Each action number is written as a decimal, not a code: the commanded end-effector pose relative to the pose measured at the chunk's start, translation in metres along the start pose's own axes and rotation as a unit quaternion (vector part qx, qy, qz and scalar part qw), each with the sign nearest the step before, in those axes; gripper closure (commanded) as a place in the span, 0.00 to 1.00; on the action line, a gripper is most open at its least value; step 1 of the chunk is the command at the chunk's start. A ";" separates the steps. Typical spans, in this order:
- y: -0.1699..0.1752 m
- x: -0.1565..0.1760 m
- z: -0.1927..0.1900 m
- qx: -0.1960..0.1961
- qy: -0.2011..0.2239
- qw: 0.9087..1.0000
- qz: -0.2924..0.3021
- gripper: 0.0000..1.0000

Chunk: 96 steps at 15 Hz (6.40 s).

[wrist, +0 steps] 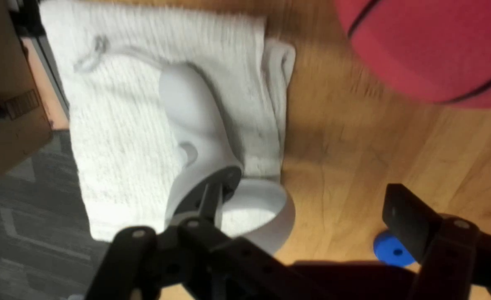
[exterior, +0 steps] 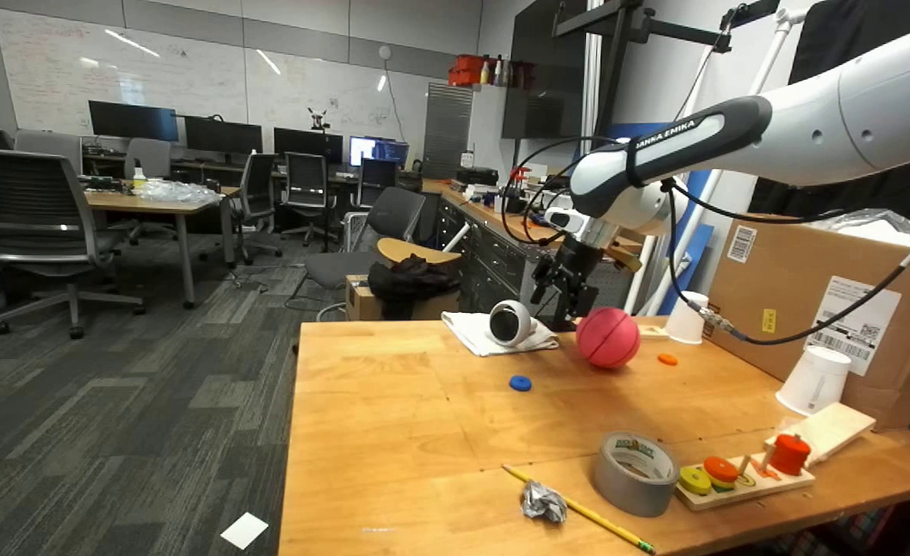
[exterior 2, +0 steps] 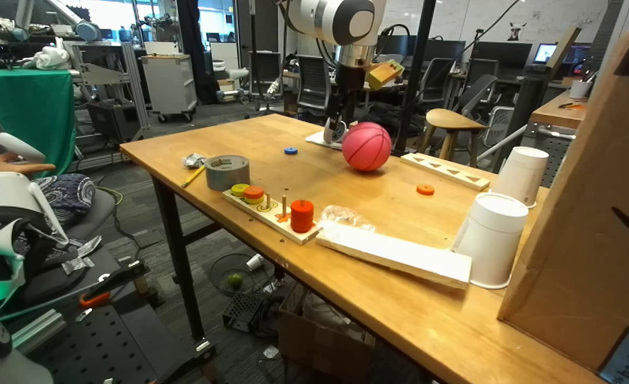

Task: Move the basketball to the right.

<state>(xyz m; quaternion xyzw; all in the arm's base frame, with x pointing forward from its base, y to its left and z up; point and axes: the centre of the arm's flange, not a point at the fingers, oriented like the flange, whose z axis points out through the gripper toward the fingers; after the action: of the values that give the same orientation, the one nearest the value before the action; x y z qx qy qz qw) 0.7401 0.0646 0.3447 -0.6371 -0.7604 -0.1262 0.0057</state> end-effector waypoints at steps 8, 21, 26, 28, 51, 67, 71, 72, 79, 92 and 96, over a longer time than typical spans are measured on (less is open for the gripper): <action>-0.011 -0.090 -0.120 -0.039 -0.268 0.959 0.082 0.00; -0.065 0.006 -0.165 -0.044 -0.212 0.959 0.181 0.00; -0.094 0.027 -0.129 0.031 -0.107 0.961 0.253 0.00; -0.101 0.026 -0.117 0.046 -0.073 0.960 0.268 0.00; -0.066 0.035 -0.033 -0.005 0.081 0.986 0.144 0.00; 0.010 -0.019 -0.023 -0.140 -0.011 0.980 0.140 0.00; 0.004 -0.038 -0.025 -0.143 -0.015 0.974 0.174 0.00; 0.001 -0.044 -0.024 -0.142 -0.018 0.973 0.183 0.00; -0.013 -0.074 -0.010 -0.126 -0.040 0.964 0.230 0.00; -0.026 -0.122 -0.035 -0.124 -0.143 0.956 0.225 0.00; -0.035 -0.148 -0.056 -0.133 -0.215 0.949 0.190 0.00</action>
<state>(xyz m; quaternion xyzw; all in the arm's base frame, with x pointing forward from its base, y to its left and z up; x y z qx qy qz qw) 0.7337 -0.0834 0.3518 -0.7887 -0.5785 -0.1074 -0.1781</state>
